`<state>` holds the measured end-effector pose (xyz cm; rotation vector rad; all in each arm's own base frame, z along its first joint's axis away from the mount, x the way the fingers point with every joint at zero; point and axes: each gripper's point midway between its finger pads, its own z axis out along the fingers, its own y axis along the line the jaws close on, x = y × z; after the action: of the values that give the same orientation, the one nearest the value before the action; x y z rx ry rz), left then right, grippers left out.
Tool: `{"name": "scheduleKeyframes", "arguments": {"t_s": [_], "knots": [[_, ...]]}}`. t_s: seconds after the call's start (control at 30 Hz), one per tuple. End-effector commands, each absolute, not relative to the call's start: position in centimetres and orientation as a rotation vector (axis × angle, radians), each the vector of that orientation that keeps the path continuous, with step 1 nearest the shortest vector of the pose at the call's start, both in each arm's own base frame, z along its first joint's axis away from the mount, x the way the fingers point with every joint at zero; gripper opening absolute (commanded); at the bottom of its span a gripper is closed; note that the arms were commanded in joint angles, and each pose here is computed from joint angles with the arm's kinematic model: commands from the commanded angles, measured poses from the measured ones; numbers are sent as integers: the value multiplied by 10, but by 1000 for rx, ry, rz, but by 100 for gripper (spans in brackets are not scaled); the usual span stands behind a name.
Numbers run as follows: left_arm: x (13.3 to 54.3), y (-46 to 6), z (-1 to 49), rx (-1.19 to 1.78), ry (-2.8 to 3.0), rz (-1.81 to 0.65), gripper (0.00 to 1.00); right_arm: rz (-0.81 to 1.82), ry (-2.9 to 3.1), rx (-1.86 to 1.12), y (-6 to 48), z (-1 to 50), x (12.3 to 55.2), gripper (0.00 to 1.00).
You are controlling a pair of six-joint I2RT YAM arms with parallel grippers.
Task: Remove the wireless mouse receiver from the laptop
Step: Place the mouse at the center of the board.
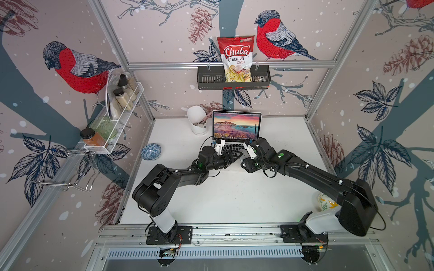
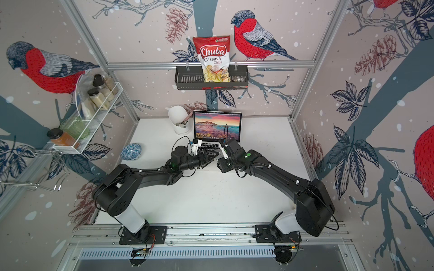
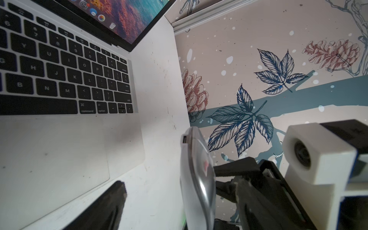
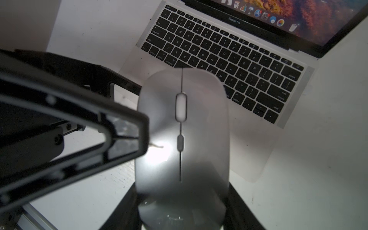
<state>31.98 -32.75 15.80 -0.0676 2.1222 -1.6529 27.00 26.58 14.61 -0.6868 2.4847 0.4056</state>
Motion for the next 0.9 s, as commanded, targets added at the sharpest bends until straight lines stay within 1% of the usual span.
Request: {"name": "scheduleKeyframes", "arguments": {"t_s": [0.0, 0.07, 0.2, 0.37, 0.43, 0.5, 0.67, 0.73, 0.8, 0.83, 0.87], "knots": [[318, -335, 180, -20, 2037, -1725, 87, 419, 2451, -708, 276, 149, 275, 27], [318, -337, 181, -9, 2042, -1720, 80, 422, 2449, -716, 279, 149, 275, 27], [317, -341, 178, 7, 2058, -1708, 60, 423, 2440, -726, 283, 151, 277, 27], [316, -342, 177, 12, 2068, -1700, 44, 429, 2426, -728, 287, 155, 279, 27], [316, -341, 177, 13, 2072, -1689, 36, 433, 2427, -730, 288, 154, 279, 27], [317, -341, 175, 12, 2079, -1673, 30, 437, 2427, -731, 289, 154, 278, 27], [318, -340, 175, 16, 2085, -1650, 21, 444, 2426, -744, 291, 154, 275, 27], [318, -341, 175, 19, 2085, -1650, 12, 445, 2424, -745, 292, 154, 274, 27], [319, -341, 175, 19, 2085, -1649, 3, 447, 2419, -749, 292, 155, 273, 29], [319, -341, 174, 19, 2088, -1647, 0, 447, 2415, -752, 293, 155, 273, 33], [319, -341, 174, 18, 2088, -1646, 0, 445, 2413, -754, 293, 155, 273, 38]]}}
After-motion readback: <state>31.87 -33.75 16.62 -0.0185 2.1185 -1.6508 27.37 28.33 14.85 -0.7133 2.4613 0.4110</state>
